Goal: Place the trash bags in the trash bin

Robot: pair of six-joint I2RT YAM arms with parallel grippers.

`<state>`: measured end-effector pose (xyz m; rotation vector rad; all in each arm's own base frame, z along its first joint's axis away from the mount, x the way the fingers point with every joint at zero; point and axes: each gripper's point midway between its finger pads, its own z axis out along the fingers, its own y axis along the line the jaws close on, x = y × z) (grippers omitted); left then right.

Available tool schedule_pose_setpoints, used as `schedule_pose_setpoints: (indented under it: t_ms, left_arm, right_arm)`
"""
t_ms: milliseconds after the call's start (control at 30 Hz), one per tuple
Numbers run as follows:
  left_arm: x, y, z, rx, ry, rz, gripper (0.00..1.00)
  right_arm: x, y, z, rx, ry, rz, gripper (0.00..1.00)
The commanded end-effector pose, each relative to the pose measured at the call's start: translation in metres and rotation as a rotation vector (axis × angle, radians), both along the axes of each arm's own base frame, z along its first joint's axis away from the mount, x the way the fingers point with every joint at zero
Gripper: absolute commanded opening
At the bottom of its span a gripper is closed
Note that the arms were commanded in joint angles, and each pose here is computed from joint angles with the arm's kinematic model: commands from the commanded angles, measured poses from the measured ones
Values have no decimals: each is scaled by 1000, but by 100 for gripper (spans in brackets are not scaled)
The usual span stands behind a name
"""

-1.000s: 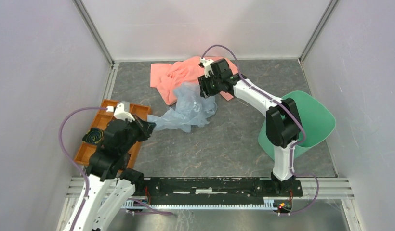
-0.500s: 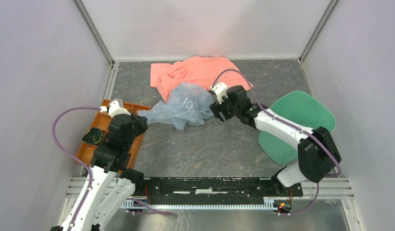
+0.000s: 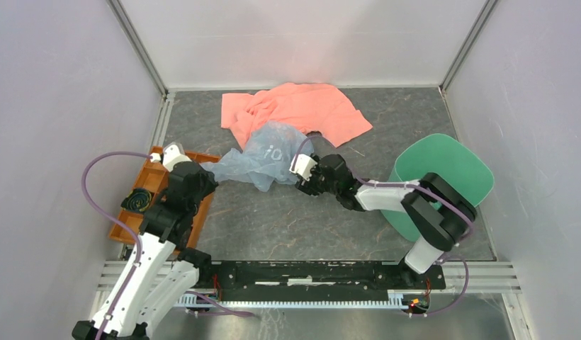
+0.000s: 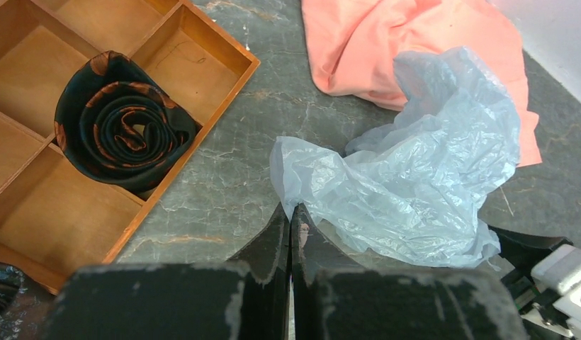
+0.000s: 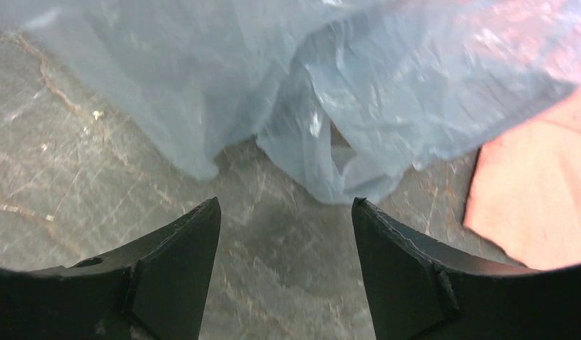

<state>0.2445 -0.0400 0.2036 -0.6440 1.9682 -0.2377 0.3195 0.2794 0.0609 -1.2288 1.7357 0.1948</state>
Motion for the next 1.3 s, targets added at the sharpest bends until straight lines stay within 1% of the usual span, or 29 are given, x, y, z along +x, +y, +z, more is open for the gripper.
schedule_pose_setpoints:
  t_ms: [0, 100, 133, 167, 200, 233, 267, 367, 400, 433, 500, 533, 600, 667, 700, 767, 833, 900, 933, 967, 1000, 1033, 1067, 1100, 1167, 1200, 1267]
  left_arm:
    - [8, 3, 14, -12, -40, 38, 2]
    - [8, -1, 10, -36, -39, 31, 2]
    - [8, -2, 9, -40, -41, 28, 2]
    - [9, -2, 10, -44, -45, 27, 2]
    - [9, -3, 11, -44, -45, 23, 2]
    - [9, -3, 12, -39, -47, 19, 2]
    - [9, -3, 14, -36, -46, 17, 2]
    - [9, -2, 21, -21, -53, 7, 2]
    - [9, -2, 22, -20, -53, 3, 2]
    - [8, -3, 24, -22, -55, 2, 2]
    - [7, -5, 25, -31, -54, -9, 2]
    - [7, -6, 23, -34, -52, -16, 2]
    - [6, -8, 17, -42, -37, -23, 2]
    - [5, -9, 9, -42, -17, -25, 2]
    - [5, -9, 6, -42, -11, -21, 2]
    - [5, -9, 3, -41, -3, -19, 2]
    - [5, -5, 7, -30, -7, -5, 2]
    - [4, 4, 14, -6, -14, 35, 2]
    - [3, 9, 16, 9, -17, 58, 2]
    - [3, 13, 17, 20, -21, 80, 2]
    - [4, 16, 15, 26, -20, 97, 2]
    - [6, 16, 13, 27, -22, 100, 2]
    - [9, 13, 11, 19, -26, 93, 2]
    - [12, 9, 5, 8, -16, 82, 2]
    - [16, -2, -4, -34, -4, 53, 2]
    - [18, -6, -9, -54, 6, 45, 2]
    - [18, -7, -19, -56, 25, 50, 2]
  right_arm:
    - [27, 36, 26, 78, -151, 55, 75]
    - [32, 42, 25, 109, -171, 39, 73]
    - [36, 42, 22, 115, -177, 22, 70]
    - [41, 41, 19, 115, -186, -3, 66]
    - [45, 42, 18, 119, -187, -22, 58]
    - [48, 43, 18, 127, -181, -41, 46]
    - [50, 43, 17, 134, -173, -53, 38]
    - [44, 40, 18, 156, -122, -80, 15]
    - [40, 38, 18, 155, -94, -86, 6]
    - [35, 33, 20, 154, -52, -112, 0]
    - [18, 24, 23, 181, 62, -165, 1]
    - [4, 25, 20, 203, 153, -152, 0]
    - [-31, 28, 12, 211, 349, -91, 1]
    - [-68, 31, 7, 222, 489, 7, 0]
    - [-83, 29, 4, 244, 554, 20, 0]
    - [-104, 26, 9, 253, 622, 64, 0]
    - [-119, 17, 10, 202, 693, 59, 1]
    - [-128, 3, 9, 123, 762, 10, 0]
    - [-130, -1, 8, 105, 780, -9, 0]
    - [-134, -2, 9, 101, 792, -7, 5]
    - [-135, -1, 10, 114, 793, 2, 14]
    - [-133, 4, 15, 160, 774, 13, 29]
    - [-129, 5, 17, 210, 763, -15, 34]
    - [-121, 10, 24, 290, 737, -53, 39]
    - [-117, 21, 40, 425, 672, -26, 47]
    - [-117, 21, 45, 453, 621, -13, 49]
    - [-111, 9, 44, 399, 477, -36, 57]
